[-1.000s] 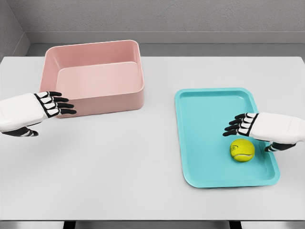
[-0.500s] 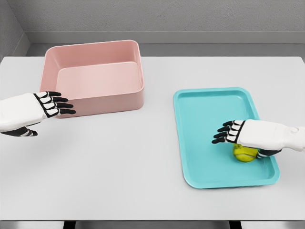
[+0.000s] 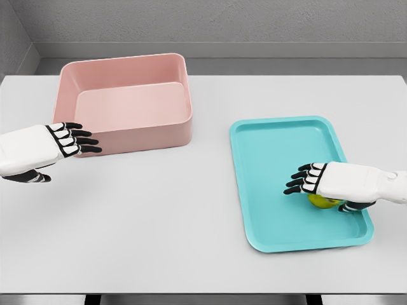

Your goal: Put the tennis from the blue tray into the pink basket with both arms

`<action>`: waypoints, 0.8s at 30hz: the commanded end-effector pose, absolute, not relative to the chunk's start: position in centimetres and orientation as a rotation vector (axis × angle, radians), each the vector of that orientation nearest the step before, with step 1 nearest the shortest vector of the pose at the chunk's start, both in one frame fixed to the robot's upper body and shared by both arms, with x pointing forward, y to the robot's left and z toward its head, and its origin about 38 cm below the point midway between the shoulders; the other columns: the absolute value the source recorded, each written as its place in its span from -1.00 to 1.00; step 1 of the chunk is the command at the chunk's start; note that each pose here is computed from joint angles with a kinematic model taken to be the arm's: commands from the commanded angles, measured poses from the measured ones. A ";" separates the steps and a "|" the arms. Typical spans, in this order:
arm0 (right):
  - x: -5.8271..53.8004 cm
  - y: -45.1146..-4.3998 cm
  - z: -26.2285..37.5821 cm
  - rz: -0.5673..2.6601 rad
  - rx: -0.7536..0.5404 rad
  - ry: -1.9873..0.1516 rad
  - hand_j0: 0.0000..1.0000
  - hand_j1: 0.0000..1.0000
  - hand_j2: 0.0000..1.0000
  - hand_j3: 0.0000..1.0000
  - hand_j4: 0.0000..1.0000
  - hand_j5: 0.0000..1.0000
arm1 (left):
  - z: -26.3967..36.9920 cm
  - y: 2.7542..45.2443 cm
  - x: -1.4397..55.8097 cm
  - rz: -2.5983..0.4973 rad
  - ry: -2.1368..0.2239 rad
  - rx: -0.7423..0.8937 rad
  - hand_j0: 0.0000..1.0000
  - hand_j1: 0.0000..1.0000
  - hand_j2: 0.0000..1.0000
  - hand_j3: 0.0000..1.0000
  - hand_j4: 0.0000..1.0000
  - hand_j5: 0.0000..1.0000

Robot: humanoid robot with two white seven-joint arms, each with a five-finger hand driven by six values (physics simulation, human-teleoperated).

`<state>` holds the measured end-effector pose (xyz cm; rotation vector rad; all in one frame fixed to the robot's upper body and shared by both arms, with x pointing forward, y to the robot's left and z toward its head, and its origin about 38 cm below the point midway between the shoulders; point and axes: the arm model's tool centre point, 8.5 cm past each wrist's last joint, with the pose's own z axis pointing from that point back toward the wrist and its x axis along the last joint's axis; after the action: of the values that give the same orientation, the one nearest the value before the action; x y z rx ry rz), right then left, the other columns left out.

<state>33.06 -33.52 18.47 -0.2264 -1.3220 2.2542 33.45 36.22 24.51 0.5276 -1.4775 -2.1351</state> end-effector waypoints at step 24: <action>34.2 -34.6 16.9 2.204 -0.244 -1.289 0.89 0.89 0.89 0.89 0.89 0.89 | 24.6 36.3 33.5 -2.129 -1.480 0.525 1.00 1.00 1.00 1.00 1.00 1.00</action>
<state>34.03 -34.36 17.08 -0.2409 -1.2925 2.2189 33.46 36.26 24.57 0.5285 -1.4774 -2.1346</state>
